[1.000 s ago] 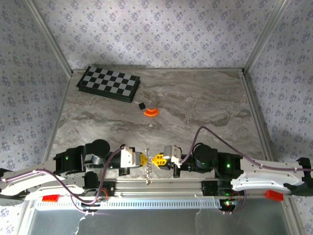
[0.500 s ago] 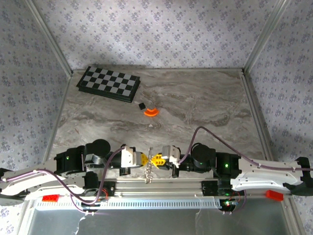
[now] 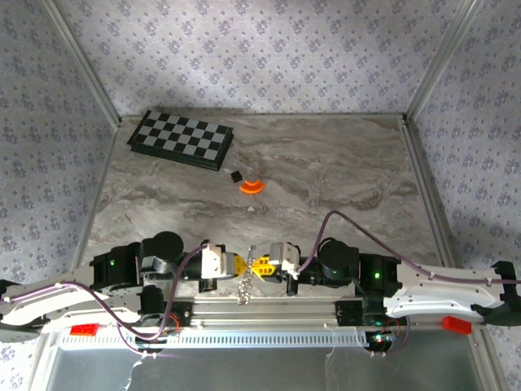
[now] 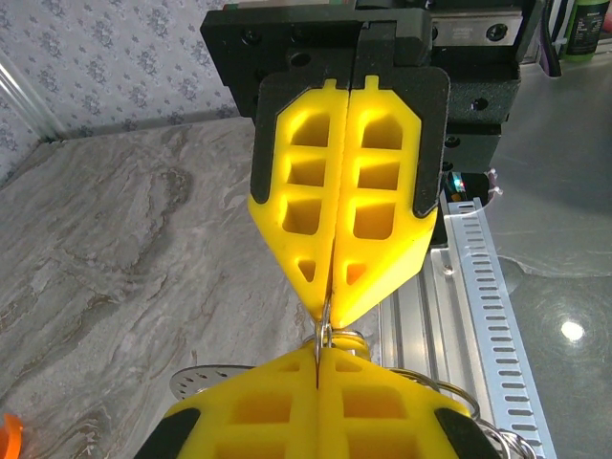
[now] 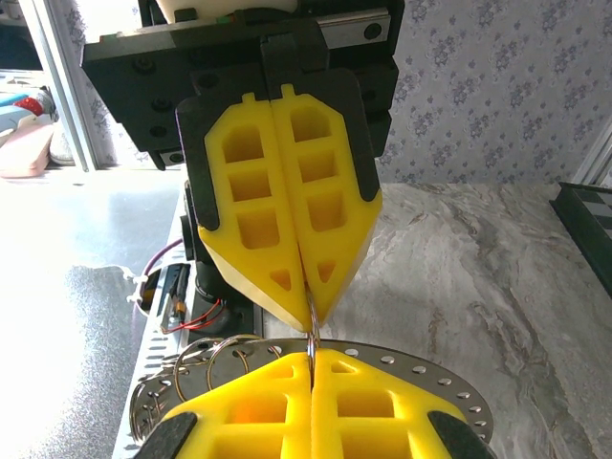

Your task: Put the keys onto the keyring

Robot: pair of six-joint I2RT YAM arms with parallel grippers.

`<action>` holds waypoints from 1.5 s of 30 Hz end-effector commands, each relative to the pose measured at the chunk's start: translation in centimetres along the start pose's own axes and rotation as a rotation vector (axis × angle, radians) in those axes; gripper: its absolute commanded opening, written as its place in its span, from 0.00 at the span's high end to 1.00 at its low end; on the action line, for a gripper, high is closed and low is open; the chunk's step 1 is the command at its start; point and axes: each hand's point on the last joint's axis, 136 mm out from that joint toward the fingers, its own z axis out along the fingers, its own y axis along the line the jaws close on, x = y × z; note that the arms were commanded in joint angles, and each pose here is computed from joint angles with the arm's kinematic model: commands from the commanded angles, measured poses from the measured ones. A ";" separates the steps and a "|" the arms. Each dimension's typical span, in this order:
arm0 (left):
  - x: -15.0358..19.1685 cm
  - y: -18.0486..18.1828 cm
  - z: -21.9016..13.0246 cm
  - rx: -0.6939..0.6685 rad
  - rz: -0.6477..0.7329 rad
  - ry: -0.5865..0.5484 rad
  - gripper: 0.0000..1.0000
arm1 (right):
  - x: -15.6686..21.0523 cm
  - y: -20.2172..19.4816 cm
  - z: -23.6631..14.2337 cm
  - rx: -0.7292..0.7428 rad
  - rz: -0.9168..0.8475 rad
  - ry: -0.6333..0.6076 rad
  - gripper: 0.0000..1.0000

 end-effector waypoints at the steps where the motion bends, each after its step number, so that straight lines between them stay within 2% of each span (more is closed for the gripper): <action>1: -3.1 0.4 -0.5 -0.015 0.003 -0.104 1.00 | -1.8 0.6 0.0 -0.028 -0.036 -0.046 1.00; 25: -3.7 0.8 0.2 -0.018 -0.020 -0.087 1.00 | -0.1 1.3 0.2 0.037 -0.185 0.028 1.00; 36: -4.1 1.0 0.6 -0.021 -0.038 -0.075 1.00 | 0.6 0.7 0.4 0.110 -0.246 0.060 1.00; 45: -4.7 1.2 0.5 -0.029 -0.046 -0.097 1.00 | 0.5 -0.1 -0.4 0.193 -0.284 0.037 1.00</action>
